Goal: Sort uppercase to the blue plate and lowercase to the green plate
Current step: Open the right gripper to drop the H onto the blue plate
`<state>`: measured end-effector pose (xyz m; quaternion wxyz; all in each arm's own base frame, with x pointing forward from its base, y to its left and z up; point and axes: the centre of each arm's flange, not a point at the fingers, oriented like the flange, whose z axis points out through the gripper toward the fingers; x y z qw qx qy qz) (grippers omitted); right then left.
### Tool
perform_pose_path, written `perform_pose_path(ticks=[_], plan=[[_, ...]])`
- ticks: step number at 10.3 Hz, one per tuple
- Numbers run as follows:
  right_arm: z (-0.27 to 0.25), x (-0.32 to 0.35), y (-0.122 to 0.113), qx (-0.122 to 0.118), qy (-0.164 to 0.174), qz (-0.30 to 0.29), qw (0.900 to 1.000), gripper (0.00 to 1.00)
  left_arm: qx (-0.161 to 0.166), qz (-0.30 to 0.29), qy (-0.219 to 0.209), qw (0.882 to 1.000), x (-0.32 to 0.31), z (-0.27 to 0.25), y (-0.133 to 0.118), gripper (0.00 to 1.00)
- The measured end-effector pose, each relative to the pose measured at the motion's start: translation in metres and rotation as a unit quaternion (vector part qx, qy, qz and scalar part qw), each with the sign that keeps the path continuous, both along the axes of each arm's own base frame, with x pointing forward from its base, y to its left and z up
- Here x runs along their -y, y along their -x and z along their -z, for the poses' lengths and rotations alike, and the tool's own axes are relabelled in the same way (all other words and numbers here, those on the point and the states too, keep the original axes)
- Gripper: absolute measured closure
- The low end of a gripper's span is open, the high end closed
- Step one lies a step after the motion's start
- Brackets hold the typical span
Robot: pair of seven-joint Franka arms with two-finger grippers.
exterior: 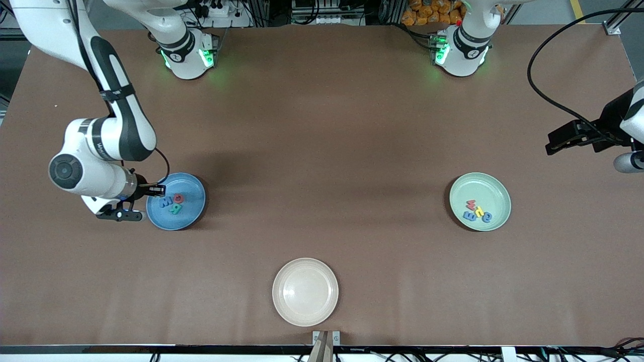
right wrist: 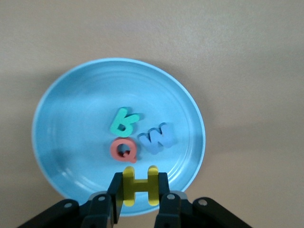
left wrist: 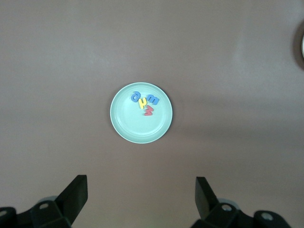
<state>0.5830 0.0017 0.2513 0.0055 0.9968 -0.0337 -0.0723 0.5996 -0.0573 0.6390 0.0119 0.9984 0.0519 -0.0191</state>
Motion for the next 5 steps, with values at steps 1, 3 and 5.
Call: perform_pose_path(ticks=[1,3,5], plan=[[0.005,0.002,0.002,0.01,0.0,0.0,1.0,0.67,-0.003,-0.007,0.002,1.0,0.001,0.002,0.0,0.0],[0.0,0.002,-0.003,0.03,0.0,0.0,1.0,0.42,-0.015,-0.007,0.003,1.0,0.003,0.011,-0.001,0.0],[-0.025,0.003,-0.019,0.063,0.0,0.001,0.998,0.14,-0.025,-0.004,0.002,1.0,0.007,0.02,0.0,0.0]])
